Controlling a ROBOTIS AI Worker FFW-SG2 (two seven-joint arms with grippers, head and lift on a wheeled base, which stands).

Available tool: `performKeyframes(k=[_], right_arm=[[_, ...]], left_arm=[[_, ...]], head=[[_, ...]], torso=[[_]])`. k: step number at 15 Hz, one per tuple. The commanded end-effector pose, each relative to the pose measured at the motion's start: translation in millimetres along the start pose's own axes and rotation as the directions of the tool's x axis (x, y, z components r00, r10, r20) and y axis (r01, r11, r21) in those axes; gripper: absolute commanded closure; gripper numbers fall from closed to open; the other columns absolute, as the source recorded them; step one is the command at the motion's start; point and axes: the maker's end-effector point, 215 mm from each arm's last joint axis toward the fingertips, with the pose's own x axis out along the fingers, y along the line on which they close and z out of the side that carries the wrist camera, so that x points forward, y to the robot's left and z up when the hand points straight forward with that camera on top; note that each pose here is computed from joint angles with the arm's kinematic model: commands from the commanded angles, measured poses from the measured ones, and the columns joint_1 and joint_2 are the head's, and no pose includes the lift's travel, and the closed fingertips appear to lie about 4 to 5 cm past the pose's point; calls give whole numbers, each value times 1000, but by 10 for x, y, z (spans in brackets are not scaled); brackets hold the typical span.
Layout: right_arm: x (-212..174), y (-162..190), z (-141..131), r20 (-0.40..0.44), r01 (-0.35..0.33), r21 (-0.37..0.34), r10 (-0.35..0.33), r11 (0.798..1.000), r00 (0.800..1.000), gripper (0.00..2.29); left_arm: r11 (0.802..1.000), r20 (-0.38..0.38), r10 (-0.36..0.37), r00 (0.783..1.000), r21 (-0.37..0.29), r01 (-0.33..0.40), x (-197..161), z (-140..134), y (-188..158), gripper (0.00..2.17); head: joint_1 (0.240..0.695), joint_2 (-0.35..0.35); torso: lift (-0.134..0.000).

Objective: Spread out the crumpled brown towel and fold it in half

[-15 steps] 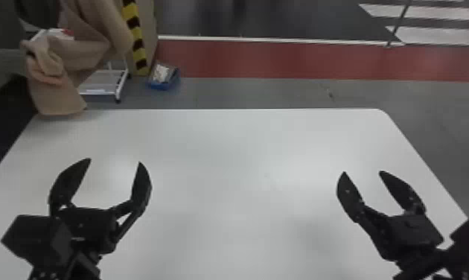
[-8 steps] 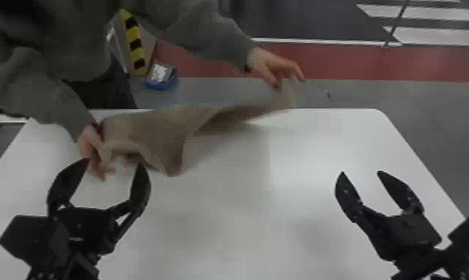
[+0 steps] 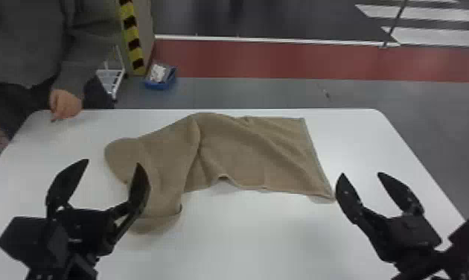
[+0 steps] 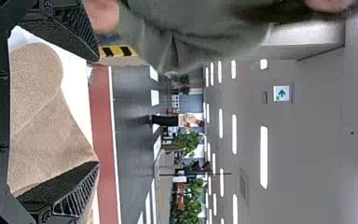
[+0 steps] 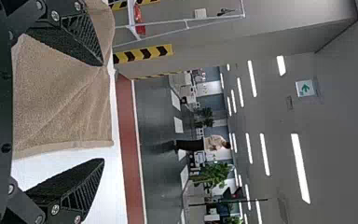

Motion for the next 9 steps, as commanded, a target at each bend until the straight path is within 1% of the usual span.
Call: performKeyframes(k=[1,6,8,9], right_arm=[[-6,-9,-4,-1,2,-1,-2,1000,1000,164],[-24,-46,-45,-8,12,0,-12,1000,1000,164],[-27,-52,-52,-6,13,0,-13,1000,1000,167],[-25,-71,-60,-8,18,-2,-18,1000,1000,167]], left_arm=[[1000,-1,0,1000,0,0,-4,-7,0,97],[1000,-9,1,1000,0,-1,-5,-51,6,103],[1000,-26,3,1000,1,-3,-1,-117,11,167],[1000,-51,5,999,1,-4,15,-193,16,218]], head=[[695,-72],[695,-73],[695,-76],[695,-76]], torso=[[-123],[-123],[-123],[-123]])
